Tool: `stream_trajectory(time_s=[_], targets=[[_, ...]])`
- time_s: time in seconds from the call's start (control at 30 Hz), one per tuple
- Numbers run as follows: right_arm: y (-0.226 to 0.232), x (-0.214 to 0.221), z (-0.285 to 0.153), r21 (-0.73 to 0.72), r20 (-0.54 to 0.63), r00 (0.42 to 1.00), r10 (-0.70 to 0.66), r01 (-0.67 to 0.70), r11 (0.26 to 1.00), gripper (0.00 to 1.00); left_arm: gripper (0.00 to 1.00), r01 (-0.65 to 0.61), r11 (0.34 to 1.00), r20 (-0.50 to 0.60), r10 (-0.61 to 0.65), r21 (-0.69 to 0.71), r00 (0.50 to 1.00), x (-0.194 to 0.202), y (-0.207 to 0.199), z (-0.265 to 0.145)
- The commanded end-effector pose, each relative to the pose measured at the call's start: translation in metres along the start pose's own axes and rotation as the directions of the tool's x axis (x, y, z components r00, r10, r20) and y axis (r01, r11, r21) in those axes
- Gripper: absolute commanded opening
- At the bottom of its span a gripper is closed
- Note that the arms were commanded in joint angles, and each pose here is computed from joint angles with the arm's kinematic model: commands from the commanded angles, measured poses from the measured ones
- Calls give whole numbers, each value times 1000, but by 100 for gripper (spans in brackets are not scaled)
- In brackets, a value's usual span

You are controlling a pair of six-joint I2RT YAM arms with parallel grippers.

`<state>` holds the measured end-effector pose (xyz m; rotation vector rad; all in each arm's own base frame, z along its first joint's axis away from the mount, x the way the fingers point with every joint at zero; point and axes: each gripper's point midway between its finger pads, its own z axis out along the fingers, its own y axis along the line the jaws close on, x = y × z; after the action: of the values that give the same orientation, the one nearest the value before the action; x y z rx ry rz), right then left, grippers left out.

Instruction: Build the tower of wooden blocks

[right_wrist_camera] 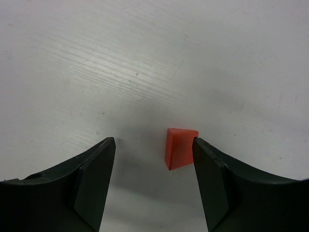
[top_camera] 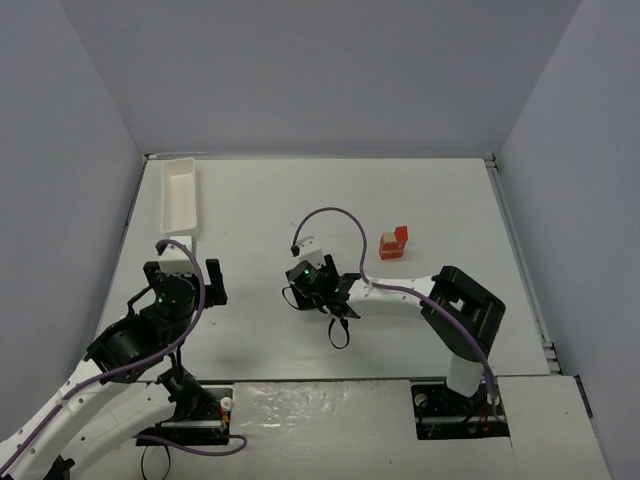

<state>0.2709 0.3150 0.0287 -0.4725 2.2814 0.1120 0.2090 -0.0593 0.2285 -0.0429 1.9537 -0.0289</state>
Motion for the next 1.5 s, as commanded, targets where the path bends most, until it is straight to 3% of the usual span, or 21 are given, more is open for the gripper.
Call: stream_trajectory(time_s=[0.0,0.07,0.2,0.4,0.57,0.87,1.47], targets=[[-2,-75,-42,-200,135,987,-84,110,974,65,78,-16,1000,35,16,22,999,-24,-2,-8],[-11,-72,-45,-346,91,985,-146,168,923,70,78,-58,997,42,56,42,998,-28,-3,-10],[-17,-72,-58,-443,122,968,-220,251,861,76,78,-156,981,37,153,115,988,-28,-15,-10],[-30,-42,-44,-524,100,909,-404,394,755,79,79,-254,951,34,252,175,967,-25,-28,-4],[-38,-28,-39,-539,128,839,-528,506,673,82,79,-259,953,32,257,157,966,-20,-25,0],[-31,-14,-16,-598,103,827,-553,496,629,82,79,-254,952,17,255,174,967,-13,-28,3],[-24,-8,16,-525,57,789,-612,545,653,81,79,-240,952,-9,246,188,969,-9,-29,7]])
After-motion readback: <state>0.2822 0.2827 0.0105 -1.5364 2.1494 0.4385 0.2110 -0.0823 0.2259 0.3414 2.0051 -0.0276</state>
